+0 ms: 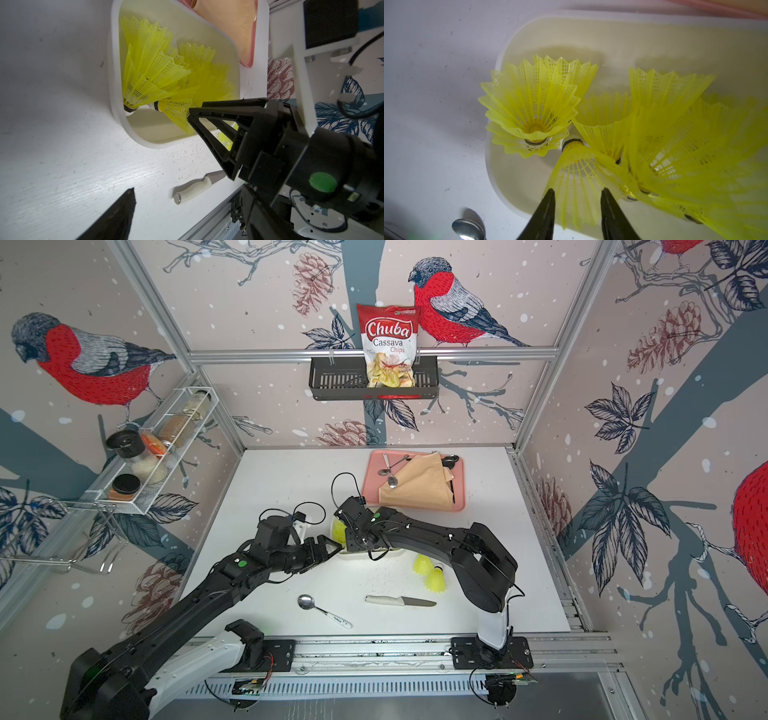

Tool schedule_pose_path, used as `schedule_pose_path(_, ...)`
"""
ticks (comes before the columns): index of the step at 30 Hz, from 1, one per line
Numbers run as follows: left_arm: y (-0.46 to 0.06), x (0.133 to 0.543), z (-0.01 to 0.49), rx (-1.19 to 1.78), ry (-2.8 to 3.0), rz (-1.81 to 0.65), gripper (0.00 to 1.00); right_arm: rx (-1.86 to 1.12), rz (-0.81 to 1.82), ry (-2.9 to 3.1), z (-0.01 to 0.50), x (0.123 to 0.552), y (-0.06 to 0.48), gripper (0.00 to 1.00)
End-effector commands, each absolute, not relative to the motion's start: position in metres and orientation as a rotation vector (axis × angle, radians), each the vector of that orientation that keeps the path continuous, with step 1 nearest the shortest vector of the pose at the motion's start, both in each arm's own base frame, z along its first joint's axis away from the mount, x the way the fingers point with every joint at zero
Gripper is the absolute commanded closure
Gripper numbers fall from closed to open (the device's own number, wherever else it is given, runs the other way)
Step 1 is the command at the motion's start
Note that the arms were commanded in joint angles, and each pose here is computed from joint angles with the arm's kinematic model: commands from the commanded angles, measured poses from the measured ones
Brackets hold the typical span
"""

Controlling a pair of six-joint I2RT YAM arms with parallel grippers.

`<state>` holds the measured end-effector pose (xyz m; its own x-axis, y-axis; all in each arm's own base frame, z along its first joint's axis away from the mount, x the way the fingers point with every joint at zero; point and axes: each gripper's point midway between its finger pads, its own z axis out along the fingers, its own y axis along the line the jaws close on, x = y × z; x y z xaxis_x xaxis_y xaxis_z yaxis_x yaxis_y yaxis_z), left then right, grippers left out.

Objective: Put the shuttlecocks into the storage box
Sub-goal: Place the shuttlecock in the storage box.

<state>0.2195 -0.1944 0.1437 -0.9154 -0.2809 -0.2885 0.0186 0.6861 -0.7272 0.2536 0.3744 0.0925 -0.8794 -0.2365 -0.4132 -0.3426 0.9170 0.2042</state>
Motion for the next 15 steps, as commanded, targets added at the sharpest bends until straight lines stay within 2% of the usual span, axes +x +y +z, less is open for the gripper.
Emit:
schedule_pose_path(1, -0.197, 0.223, 0.149, -0.189, 2.491, -1.112, 0.18, -0.429, 0.342, 2.689, 0.092, 0.257, 0.369, 0.63)
schedule_pose_path(4, -0.196, 0.223, 0.149, -0.191, 2.492, -1.111, 0.18, -0.414, 0.334, 2.691, 0.091, 0.260, 0.367, 0.75)
schedule_pose_path(7, -0.197, 0.223, 0.149, -0.189, 2.490, -1.112, 0.18, -0.401, 0.325, 2.686, 0.092, 0.267, 0.367, 0.83)
schedule_pose_path(15, -0.197, 0.223, 0.149, -0.186, 2.495, -1.111, 0.18, -0.384, 0.288, 2.704, 0.084, 0.286, 0.372, 0.85)
